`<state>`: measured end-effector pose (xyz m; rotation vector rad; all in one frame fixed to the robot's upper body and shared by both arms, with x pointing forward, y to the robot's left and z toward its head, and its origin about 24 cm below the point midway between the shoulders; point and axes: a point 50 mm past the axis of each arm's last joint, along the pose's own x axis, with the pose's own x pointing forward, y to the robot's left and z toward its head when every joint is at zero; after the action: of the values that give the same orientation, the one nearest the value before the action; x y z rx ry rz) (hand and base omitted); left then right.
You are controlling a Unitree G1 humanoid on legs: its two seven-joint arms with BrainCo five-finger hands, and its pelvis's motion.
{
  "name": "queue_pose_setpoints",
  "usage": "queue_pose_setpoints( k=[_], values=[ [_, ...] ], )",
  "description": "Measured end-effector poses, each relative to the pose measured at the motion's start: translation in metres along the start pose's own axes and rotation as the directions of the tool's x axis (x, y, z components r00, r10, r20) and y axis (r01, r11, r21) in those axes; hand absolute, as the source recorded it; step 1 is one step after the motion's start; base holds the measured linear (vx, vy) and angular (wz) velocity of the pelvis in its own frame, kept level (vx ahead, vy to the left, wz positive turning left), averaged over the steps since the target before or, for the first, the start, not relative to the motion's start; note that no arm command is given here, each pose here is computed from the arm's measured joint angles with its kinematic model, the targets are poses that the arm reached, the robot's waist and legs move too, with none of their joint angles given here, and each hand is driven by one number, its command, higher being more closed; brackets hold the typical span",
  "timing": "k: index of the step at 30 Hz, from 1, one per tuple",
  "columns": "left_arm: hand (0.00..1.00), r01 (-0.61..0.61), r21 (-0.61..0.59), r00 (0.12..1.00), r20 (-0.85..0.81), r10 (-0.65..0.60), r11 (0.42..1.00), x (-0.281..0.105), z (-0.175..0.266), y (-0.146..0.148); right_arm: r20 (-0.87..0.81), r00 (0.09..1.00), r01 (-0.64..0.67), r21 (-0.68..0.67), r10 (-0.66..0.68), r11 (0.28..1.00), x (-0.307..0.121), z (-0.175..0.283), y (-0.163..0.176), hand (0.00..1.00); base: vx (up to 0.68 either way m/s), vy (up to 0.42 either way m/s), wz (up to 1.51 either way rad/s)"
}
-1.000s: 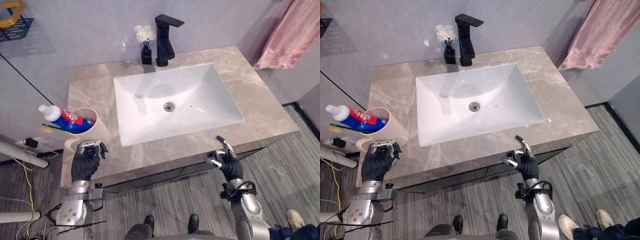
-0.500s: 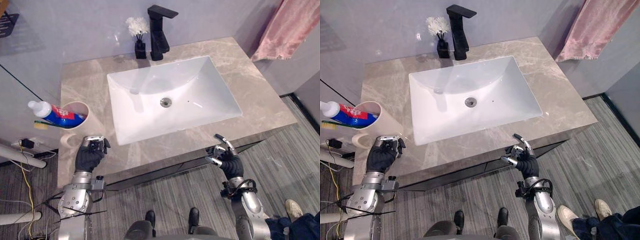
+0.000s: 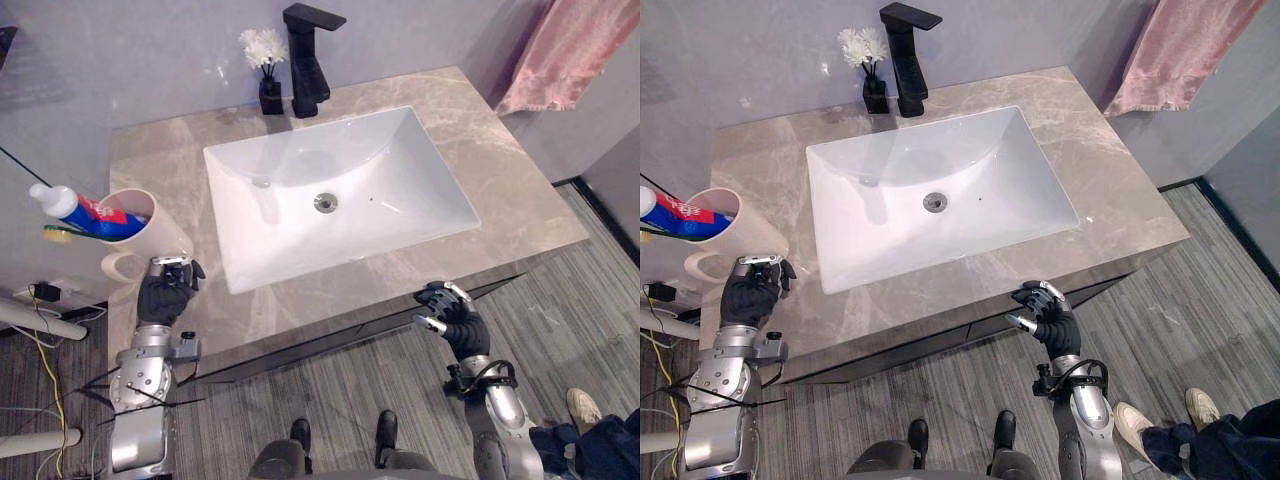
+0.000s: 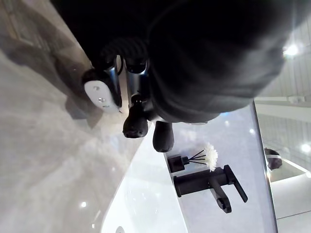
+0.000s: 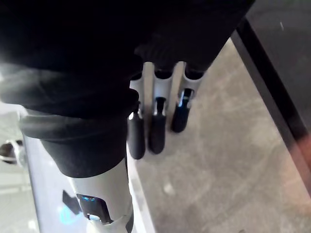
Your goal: Organize washtable
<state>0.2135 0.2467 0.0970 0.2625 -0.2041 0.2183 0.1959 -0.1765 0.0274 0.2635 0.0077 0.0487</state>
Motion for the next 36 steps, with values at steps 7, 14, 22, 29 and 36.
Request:
queue_pose_setpoints(
  k=[7, 14, 22, 29, 36],
  values=[
    [1.00, -0.012, 0.011, 1.000, 0.029, 0.011, 1.000, 0.016, 0.004, 0.002, -0.104, 0.994, 0.037, -0.002, -0.037, 0.999, -0.016, -0.018, -0.006, 0.00, -0.04, -0.023, -0.02],
    [1.00, -0.006, 0.029, 1.000, 0.025, 0.006, 1.000, 0.022, 0.003, 0.004, -0.106, 0.994, 0.036, -0.002, -0.036, 0.999, -0.016, -0.018, -0.006, 0.00, -0.04, -0.019, -0.01],
    [1.00, 0.003, 0.029, 1.000, 0.023, -0.004, 1.000, 0.023, 0.002, 0.004, -0.118, 0.993, 0.024, -0.015, -0.026, 1.000, -0.017, -0.019, -0.007, 0.00, -0.02, -0.012, 0.00],
    [1.00, 0.018, -0.043, 1.000, -0.019, -0.019, 0.999, 0.012, -0.006, 0.003, -0.137, 0.990, 0.030, -0.013, -0.031, 0.999, -0.021, -0.022, -0.007, 0.00, -0.01, -0.002, 0.04],
    [1.00, 0.018, -0.085, 0.998, -0.066, -0.024, 0.996, -0.012, -0.013, 0.007, -0.171, 0.984, 0.040, -0.008, -0.041, 0.999, -0.021, -0.030, -0.010, 0.00, -0.07, -0.021, 0.09]
  ],
)
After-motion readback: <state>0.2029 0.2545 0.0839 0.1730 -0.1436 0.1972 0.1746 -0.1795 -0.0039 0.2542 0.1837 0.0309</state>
